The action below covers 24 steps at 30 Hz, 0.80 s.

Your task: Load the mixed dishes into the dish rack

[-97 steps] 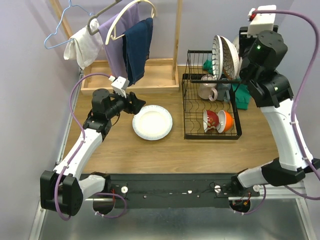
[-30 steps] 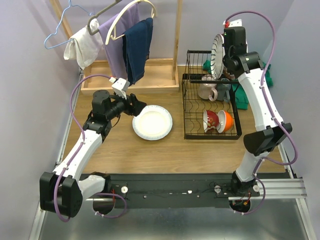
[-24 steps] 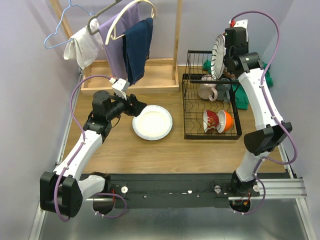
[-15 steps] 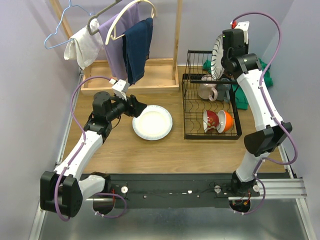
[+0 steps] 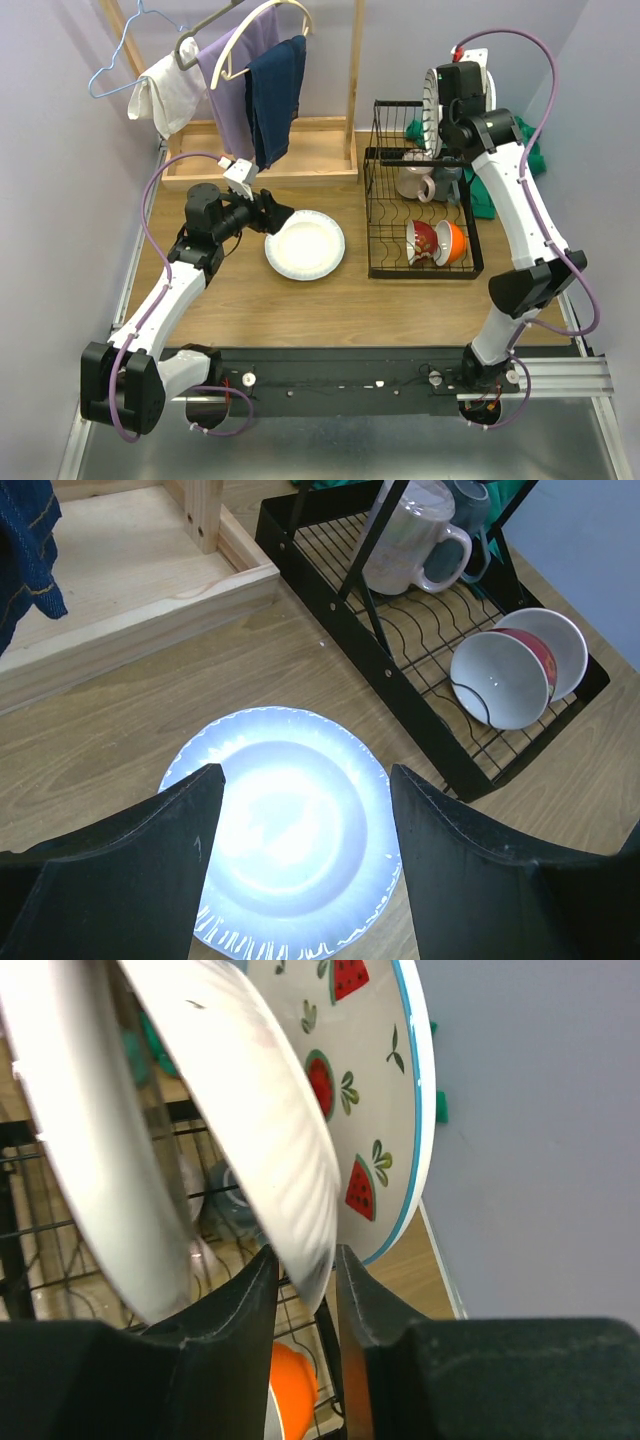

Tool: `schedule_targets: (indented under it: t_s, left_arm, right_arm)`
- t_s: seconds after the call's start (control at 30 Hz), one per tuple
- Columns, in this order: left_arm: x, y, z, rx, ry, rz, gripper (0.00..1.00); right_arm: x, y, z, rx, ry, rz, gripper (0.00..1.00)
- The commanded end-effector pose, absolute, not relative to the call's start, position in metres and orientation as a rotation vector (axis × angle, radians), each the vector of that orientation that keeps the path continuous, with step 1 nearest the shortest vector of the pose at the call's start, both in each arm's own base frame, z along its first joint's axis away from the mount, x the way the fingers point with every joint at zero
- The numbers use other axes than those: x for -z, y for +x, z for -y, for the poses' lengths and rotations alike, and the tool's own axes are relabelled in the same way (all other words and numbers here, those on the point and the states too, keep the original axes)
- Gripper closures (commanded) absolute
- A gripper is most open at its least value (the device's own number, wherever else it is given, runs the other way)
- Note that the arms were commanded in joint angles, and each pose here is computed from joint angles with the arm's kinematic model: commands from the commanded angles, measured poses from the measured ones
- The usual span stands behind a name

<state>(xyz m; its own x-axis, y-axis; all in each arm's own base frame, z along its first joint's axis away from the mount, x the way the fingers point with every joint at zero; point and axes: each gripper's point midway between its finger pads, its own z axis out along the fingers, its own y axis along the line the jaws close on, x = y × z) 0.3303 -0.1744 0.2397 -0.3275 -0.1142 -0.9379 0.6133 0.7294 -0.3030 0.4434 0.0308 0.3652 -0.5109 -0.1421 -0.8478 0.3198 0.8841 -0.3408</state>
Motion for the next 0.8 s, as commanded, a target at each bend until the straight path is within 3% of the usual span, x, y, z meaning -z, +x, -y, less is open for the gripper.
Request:
schedule_targets:
  t_s: [0.0,0.33,0.53,0.77]
  left_arm:
    - [-0.240,0.329,0.180,0.798,0.418,-1.751,0.24]
    - [-0.234,0.333,0.183,0.789,0.440,-1.757,0.23]
    - [-0.193,0.342,0.175,0.704,0.457,-1.872,0.18]
    - [-0.119,0.360,0.158,0.564,0.467,-2.173,0.28]
  right_arm:
    - [-0.397,0.423,-0.037,0.469,0.100,-1.995,0.63]
    - [-0.421,0.404,-0.030,0.463,0.087,-1.955,0.56]
    - [-0.428,0.399,-0.044,0.341,0.041,-1.932,0.42]
    - [-0.412,0.393,-0.063,0.228,-0.051,-1.997,0.30]
